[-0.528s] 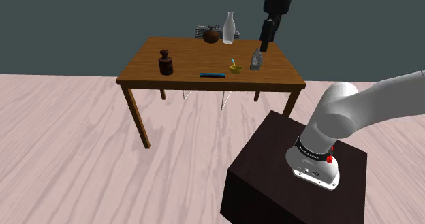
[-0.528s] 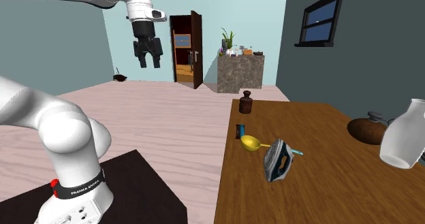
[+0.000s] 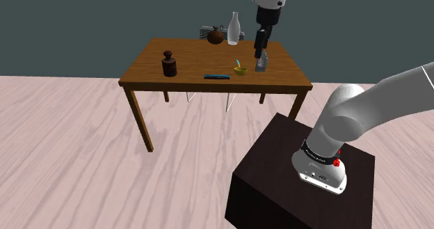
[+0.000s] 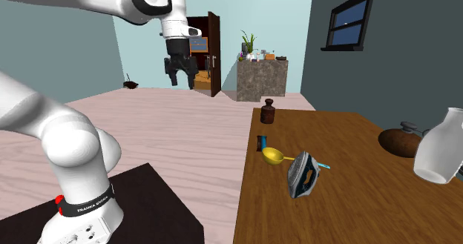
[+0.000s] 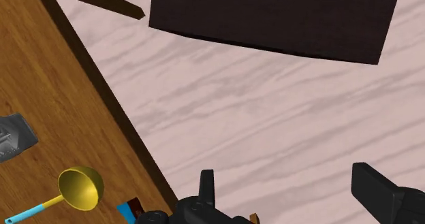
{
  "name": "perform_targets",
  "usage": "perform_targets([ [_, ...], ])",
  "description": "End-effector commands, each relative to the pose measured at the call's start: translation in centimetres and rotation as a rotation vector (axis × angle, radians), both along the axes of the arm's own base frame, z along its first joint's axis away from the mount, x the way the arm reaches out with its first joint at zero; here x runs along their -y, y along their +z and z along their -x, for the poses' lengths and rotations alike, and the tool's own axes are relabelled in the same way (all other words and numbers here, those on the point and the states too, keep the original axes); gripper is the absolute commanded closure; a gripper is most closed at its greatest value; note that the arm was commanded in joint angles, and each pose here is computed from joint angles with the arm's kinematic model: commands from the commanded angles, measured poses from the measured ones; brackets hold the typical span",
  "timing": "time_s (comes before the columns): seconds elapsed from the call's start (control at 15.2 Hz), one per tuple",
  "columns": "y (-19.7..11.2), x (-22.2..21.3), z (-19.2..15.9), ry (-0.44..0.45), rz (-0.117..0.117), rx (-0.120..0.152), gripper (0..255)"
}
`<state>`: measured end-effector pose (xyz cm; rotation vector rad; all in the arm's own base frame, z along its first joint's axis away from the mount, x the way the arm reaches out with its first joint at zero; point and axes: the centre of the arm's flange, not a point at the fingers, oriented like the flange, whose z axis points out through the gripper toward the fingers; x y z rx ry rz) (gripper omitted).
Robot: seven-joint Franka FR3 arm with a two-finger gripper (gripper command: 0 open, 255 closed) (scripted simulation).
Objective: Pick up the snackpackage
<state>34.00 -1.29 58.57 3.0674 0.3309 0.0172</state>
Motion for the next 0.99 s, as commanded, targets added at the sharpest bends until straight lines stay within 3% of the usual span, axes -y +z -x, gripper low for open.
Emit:
perform_targets([
  [0.0,-1.4,1.6,-1.6,0.022,-0.003,0.000,0],
  [0.92,-12.4,9.3,-14.7,0.165,-0.025,-0.011,0],
])
